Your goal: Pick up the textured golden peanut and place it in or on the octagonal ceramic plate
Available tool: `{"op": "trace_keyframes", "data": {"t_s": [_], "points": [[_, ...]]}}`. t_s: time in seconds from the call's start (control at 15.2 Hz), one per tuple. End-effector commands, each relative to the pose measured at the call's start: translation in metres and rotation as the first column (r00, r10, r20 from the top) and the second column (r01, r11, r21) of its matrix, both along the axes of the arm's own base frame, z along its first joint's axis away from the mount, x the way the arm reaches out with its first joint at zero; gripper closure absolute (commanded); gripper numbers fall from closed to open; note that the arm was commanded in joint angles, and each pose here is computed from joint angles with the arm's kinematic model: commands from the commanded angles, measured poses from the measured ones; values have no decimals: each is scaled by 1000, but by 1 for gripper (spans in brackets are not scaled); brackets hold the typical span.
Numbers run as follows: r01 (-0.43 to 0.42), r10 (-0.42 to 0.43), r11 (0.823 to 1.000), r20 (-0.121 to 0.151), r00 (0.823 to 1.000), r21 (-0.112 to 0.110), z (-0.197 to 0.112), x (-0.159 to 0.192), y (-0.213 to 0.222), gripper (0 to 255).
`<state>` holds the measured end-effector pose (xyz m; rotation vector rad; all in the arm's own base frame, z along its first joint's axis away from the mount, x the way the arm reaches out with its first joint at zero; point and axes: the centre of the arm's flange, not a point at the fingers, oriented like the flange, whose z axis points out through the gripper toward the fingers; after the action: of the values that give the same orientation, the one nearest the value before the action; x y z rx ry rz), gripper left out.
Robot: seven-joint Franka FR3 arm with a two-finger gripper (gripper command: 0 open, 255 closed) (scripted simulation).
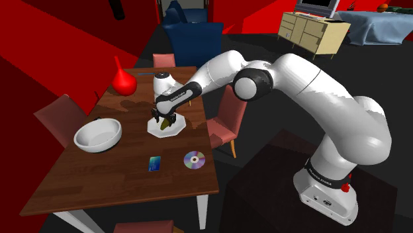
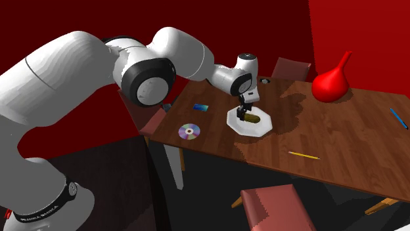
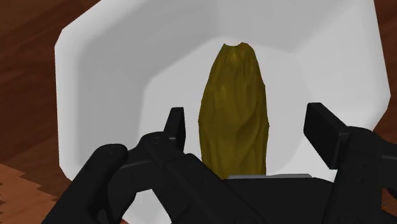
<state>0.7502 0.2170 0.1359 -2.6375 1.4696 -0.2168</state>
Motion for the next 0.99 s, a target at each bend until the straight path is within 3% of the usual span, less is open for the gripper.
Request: {"op": "trace_keyframes", "data": {"t_s": [0.0,0.2,0.46,0.92], "points": [[0,0,1000,0,1000,0,0,0,0,0],[0,0,1000,0,1000,0,0,0,0,0],[0,0,1000,0,1000,0,49,-9,-2,0],[0,0,1000,0,1000,0,49,-9,-2,0]]}}
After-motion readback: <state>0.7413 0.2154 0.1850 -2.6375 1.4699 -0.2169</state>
